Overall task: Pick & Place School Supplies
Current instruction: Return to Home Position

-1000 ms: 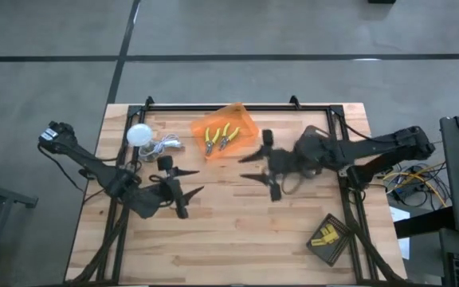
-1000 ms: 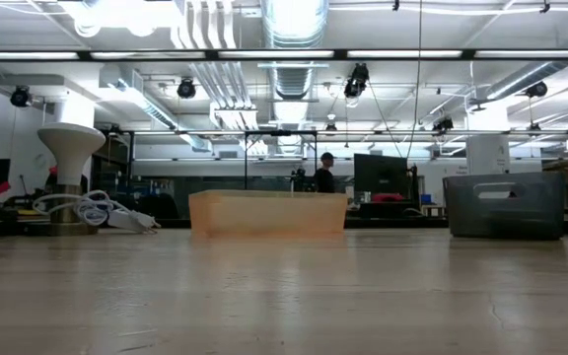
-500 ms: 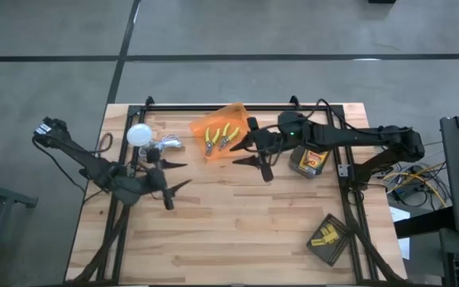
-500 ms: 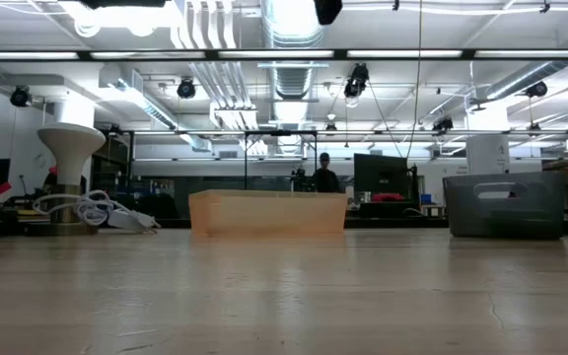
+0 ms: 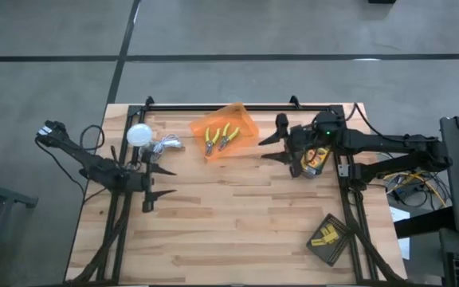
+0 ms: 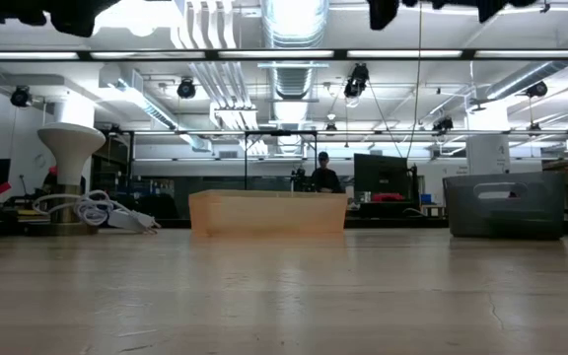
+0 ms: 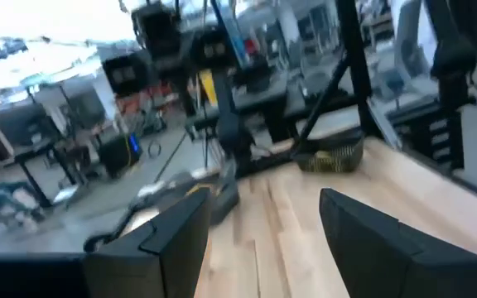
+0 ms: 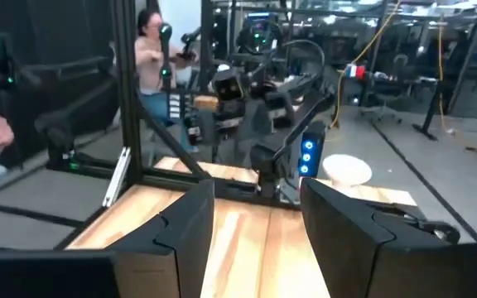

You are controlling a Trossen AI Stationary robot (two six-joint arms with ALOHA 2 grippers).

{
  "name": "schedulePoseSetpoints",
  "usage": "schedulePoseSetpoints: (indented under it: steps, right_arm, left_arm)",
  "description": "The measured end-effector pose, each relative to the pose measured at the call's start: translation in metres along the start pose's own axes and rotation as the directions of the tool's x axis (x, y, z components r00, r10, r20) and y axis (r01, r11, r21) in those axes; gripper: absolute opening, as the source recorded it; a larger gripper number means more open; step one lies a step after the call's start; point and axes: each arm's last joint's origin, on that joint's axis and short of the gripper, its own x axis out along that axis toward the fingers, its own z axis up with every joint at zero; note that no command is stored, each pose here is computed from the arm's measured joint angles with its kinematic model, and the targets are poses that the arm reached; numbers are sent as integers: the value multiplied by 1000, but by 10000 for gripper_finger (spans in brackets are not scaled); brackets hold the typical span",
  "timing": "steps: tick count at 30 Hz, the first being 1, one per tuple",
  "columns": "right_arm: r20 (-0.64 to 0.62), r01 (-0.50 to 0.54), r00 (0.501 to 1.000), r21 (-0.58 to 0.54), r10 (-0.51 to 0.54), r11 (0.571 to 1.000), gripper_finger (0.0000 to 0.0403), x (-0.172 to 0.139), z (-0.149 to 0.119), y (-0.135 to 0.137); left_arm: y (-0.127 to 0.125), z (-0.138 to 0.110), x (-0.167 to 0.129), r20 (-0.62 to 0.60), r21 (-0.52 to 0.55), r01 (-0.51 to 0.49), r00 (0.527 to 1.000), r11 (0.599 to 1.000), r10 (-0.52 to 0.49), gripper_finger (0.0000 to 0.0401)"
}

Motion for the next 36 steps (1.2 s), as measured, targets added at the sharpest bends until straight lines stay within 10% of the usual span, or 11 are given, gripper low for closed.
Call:
schedulePoseSetpoints:
  steps: [9, 36]
  right_arm:
    - [27, -206, 979, 175, 204, 963, 178, -31, -40, -30]
    - [125, -117, 987, 109, 103, 987, 178, -89, -51, -15]
  left_arm:
    - [6, 12, -8, 45, 95, 226, 972, 970, -231, 234]
    - [33, -7, -26, -16, 34, 114, 993, 993, -114, 234]
